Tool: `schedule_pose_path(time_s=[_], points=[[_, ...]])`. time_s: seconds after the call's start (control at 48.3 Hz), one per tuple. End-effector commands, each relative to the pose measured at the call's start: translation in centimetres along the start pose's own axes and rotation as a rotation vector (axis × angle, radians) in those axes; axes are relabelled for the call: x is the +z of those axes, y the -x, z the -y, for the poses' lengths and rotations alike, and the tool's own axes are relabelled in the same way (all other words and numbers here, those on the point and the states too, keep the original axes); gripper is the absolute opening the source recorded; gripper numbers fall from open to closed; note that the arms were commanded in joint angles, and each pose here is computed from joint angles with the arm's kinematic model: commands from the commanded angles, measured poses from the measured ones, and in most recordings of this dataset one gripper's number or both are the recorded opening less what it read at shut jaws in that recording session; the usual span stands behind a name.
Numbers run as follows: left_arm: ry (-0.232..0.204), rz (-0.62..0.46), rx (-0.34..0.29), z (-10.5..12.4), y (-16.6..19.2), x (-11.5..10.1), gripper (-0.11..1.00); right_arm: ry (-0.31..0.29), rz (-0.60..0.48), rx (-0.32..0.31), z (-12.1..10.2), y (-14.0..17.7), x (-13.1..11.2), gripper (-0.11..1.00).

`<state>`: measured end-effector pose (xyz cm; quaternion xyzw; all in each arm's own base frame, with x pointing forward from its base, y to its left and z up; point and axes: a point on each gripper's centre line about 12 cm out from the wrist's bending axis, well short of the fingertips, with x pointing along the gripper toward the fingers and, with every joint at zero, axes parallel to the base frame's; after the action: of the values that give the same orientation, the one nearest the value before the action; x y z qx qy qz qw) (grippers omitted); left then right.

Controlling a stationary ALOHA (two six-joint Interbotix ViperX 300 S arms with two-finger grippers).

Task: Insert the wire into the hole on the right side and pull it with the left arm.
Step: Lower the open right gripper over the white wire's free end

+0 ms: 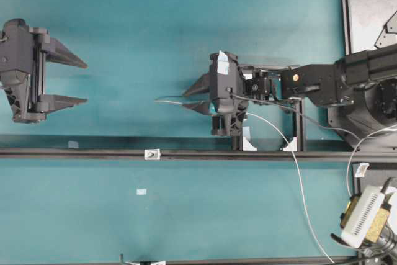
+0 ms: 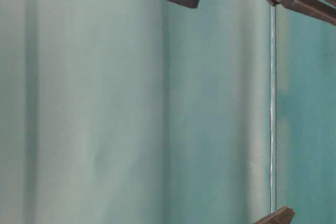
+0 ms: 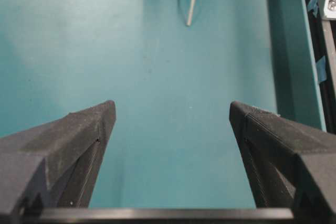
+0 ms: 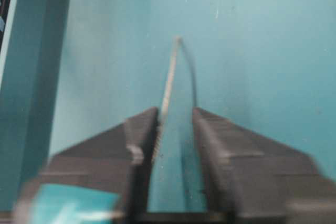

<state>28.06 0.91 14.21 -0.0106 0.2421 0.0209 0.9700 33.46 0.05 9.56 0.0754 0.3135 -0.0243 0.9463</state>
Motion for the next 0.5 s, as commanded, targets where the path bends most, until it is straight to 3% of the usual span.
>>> schedule_pose_path(time_s=[0.0, 0.145, 0.476], points=[[0.003, 0.034, 0.003, -0.08, -0.12, 0.98, 0.83, 0.001, 0.037, 0.004, -0.1, -0.19, 1.24, 0.26], [0.002, 0.032, 0.002, -0.07, -0.12, 0.97, 0.82, 0.001, 0.037, 0.004, -0.11, -0.18, 1.31, 0.03], [0.005, 0.032, 0.003, -0.08, -0.12, 0.97, 0.82, 0.001, 0.034, 0.003, -0.1, -0.13, 1.26, 0.02]])
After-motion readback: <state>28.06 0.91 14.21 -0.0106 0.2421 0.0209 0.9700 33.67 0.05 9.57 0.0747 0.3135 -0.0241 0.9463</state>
